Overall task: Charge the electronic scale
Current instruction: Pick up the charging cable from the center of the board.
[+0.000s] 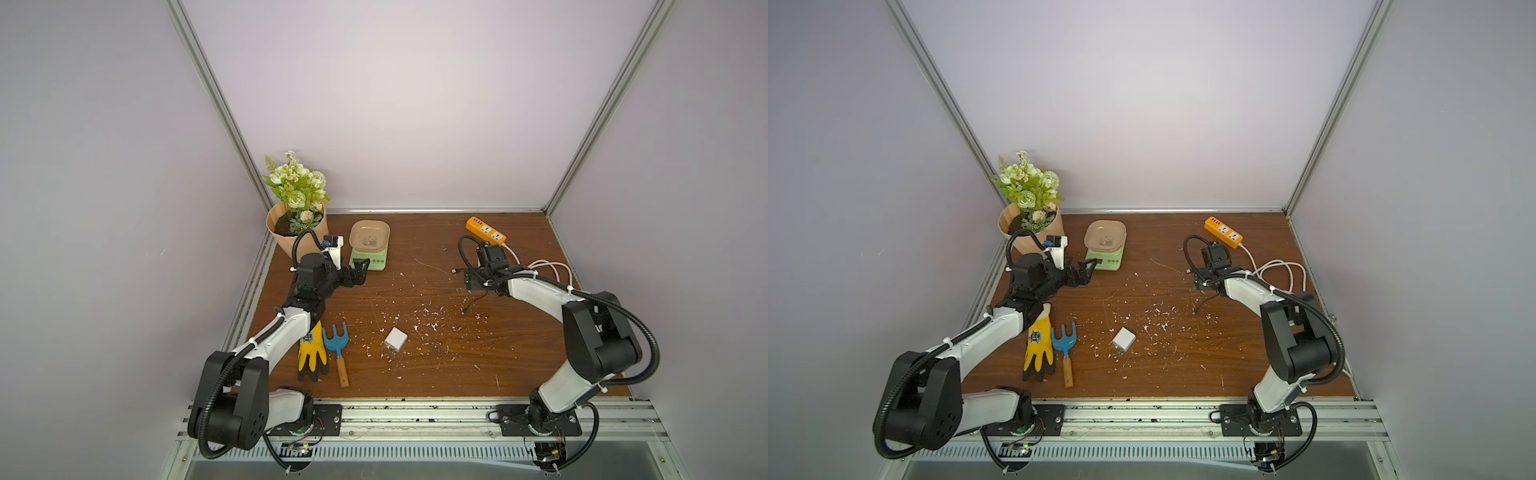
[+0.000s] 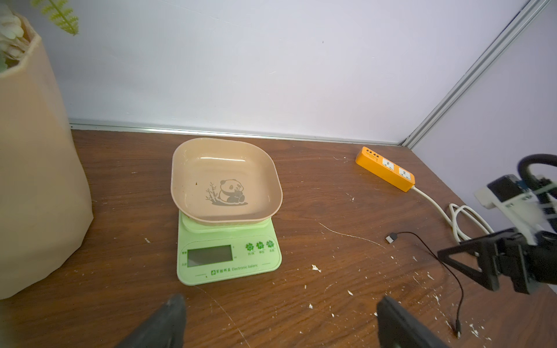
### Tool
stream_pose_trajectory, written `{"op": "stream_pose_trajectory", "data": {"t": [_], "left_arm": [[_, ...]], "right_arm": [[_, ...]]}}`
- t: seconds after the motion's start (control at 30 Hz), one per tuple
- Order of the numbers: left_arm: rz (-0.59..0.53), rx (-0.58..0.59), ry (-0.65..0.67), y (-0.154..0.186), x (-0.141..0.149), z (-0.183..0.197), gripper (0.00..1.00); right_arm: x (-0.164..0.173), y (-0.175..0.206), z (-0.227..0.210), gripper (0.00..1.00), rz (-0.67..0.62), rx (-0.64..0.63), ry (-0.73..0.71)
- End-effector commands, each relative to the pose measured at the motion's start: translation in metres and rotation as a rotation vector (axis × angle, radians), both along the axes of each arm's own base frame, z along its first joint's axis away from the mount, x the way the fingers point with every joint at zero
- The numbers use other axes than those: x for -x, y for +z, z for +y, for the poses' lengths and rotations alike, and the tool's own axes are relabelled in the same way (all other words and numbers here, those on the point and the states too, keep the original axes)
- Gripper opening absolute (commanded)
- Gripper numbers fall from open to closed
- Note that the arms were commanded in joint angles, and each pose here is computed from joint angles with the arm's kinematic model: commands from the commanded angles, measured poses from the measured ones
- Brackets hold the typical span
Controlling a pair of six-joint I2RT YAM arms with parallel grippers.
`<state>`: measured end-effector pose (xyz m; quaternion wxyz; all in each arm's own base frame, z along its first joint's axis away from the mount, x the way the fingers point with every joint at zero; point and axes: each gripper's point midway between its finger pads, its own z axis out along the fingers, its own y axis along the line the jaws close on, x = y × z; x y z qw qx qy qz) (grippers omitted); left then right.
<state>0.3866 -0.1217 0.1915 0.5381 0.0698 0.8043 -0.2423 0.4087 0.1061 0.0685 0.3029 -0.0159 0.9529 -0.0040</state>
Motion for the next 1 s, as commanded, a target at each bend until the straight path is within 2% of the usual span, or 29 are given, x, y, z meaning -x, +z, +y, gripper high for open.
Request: {"op": "stream_pose_trajectory", "data": {"t": [0.0, 0.2, 0.47, 0.57, 0.73, 0.77, 0.97], "left_arm": [[-0.052, 0.010, -0.030, 0.021, -0.003, -0.007, 0.99], [-0.052, 0.007, -0.032, 0.024, -0.001, -0.007, 0.99], [-0.048, 0.009, -0.034, 0.026, 0.000, -0.008, 0.99], [-0.047, 0.011, -0.034, 0.028, 0.000, -0.008, 0.99], [-0.040, 0.031, -0.039, 0.031, 0.002, -0.010, 0.99], [-0.036, 0.041, -0.043, 0.031, 0.002, -0.011, 1.00], [0.020, 0.111, -0.084, 0.035, 0.002, -0.029, 0.99]], "right_arm": [[-0.028, 0.005, -0.003, 0.82, -0.031, 0.069, 0.052], [-0.052, -0.008, 0.008, 0.78, -0.011, 0.037, 0.128], [-0.057, -0.021, 0.011, 0.64, 0.023, 0.021, 0.161], [-0.058, -0.025, 0.012, 0.55, 0.034, 0.017, 0.165], [-0.059, -0.022, 0.019, 0.03, 0.024, -0.016, 0.188], [-0.058, -0.019, 0.020, 0.00, 0.019, -0.023, 0.191], [-0.045, 0.023, 0.043, 0.00, -0.075, -0.127, 0.277]]}}
